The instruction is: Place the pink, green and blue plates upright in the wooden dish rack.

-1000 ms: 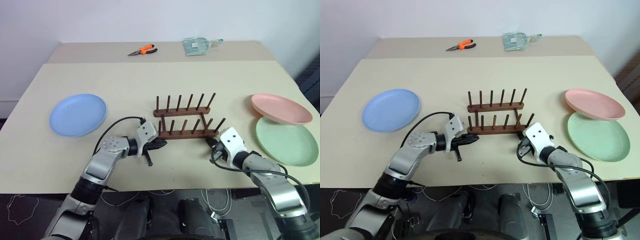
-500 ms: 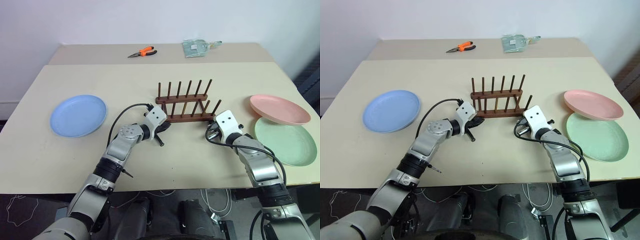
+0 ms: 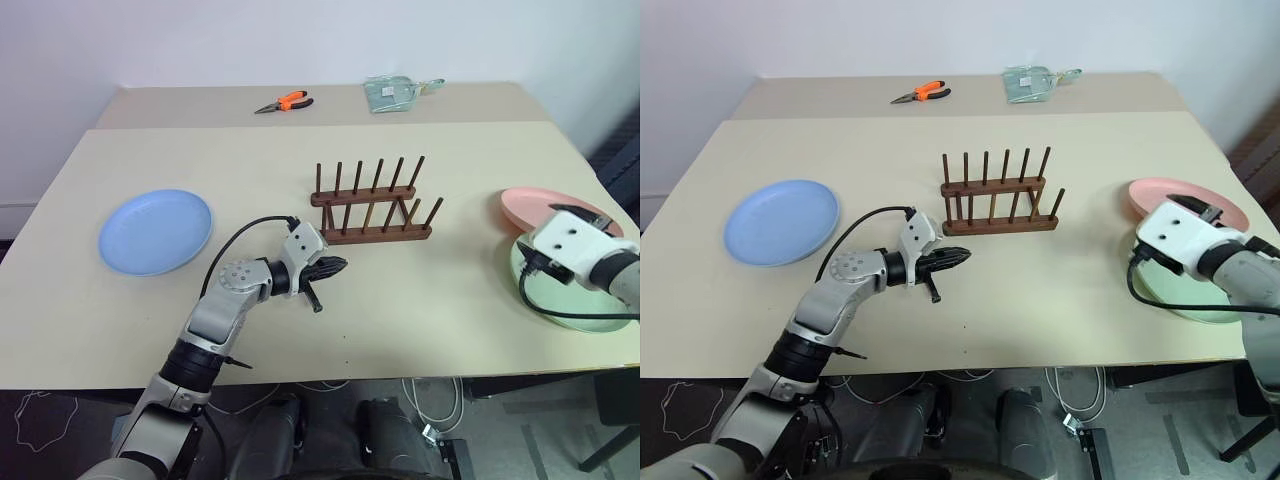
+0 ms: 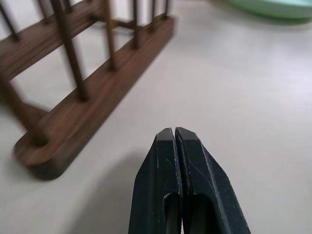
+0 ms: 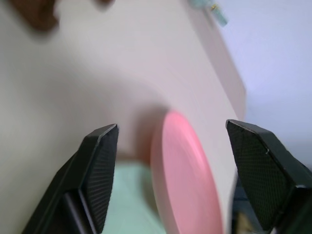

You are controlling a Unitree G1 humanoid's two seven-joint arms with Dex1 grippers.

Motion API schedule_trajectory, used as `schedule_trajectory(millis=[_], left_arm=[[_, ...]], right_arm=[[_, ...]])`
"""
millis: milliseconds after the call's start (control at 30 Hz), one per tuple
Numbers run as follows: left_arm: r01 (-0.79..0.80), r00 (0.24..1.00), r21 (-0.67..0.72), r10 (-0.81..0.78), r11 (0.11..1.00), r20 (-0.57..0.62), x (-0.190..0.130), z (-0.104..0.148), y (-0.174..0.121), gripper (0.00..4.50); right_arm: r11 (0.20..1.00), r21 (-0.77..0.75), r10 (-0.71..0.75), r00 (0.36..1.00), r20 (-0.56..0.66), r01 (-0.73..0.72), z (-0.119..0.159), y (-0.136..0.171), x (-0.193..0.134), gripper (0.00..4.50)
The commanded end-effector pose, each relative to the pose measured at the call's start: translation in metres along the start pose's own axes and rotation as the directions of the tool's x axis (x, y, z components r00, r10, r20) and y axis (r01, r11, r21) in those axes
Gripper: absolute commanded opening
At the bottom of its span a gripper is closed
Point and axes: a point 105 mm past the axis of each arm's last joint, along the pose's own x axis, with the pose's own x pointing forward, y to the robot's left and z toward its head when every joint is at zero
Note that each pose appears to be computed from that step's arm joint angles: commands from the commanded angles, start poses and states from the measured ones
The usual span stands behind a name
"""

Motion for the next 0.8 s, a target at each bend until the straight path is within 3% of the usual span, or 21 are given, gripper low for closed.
schedule_trajectory(millis=[33,67,167,333,433,500,600,633,667,700,767,800], left_arm=[[0.110,0.991,0.004,-0.110,0.994,0.080,0.002,0.022,-0.020,0.00],[0.123,0.988,0.006,-0.123,0.992,0.091,0.002,0.025,-0.023,0.00],[0.137,0.985,0.006,-0.137,0.990,0.108,0.000,0.029,-0.027,0.00],[0.106,0.985,-0.014,-0.103,0.994,0.136,-0.006,0.033,-0.025,0.00],[0.097,0.987,-0.015,-0.094,0.995,0.133,-0.010,0.031,-0.025,0.00],[0.089,0.988,-0.022,-0.085,0.996,0.133,-0.013,0.030,-0.023,0.00],[0.050,0.989,-0.039,-0.044,0.998,0.138,-0.017,0.030,-0.014,0.00],[0.041,0.990,-0.043,-0.035,0.998,0.138,-0.017,0.029,-0.011,0.00],[0.037,0.990,-0.043,-0.030,0.998,0.137,-0.018,0.029,-0.009,0.00],[0.036,0.990,-0.040,-0.031,0.999,0.136,-0.018,0.029,-0.008,0.00],[0.039,0.990,-0.033,-0.034,0.999,0.134,-0.018,0.029,-0.007,0.00],[0.042,0.990,-0.029,-0.038,0.999,0.133,-0.017,0.029,-0.007,0.00]], right_arm=[[0.995,-0.088,-0.054,0.995,-0.081,0.046,-0.025,-0.007,0.013,3.62],[0.992,-0.117,-0.059,0.993,-0.100,0.047,-0.032,-0.006,0.018,3.62],[0.984,-0.168,-0.079,0.986,-0.146,0.054,-0.049,-0.005,0.028,2.74],[0.975,-0.218,-0.075,0.988,-0.138,0.044,-0.053,0.000,0.035,0.22],[0.953,-0.270,-0.159,0.985,-0.060,0.137,-0.034,-0.019,0.033,0.05],[0.938,-0.243,-0.240,0.969,0.065,0.248,-0.003,-0.039,0.027,0.05],[0.935,0.006,-0.343,0.899,0.272,0.355,0.050,-0.064,0.014,0.05],[0.931,0.178,-0.363,0.859,0.360,0.319,0.073,-0.069,0.007,0.05],[0.891,0.428,-0.362,0.801,0.477,0.148,0.104,-0.069,-0.005,0.05],[0.832,0.548,-0.333,0.706,0.625,-0.093,0.137,-0.065,-0.021,0.05],[0.735,0.558,-0.296,0.558,0.775,-0.384,0.173,-0.059,-0.046,0.05],[0.686,0.574,-0.312,0.533,0.787,-0.447,0.178,-0.062,-0.050,0.05]])
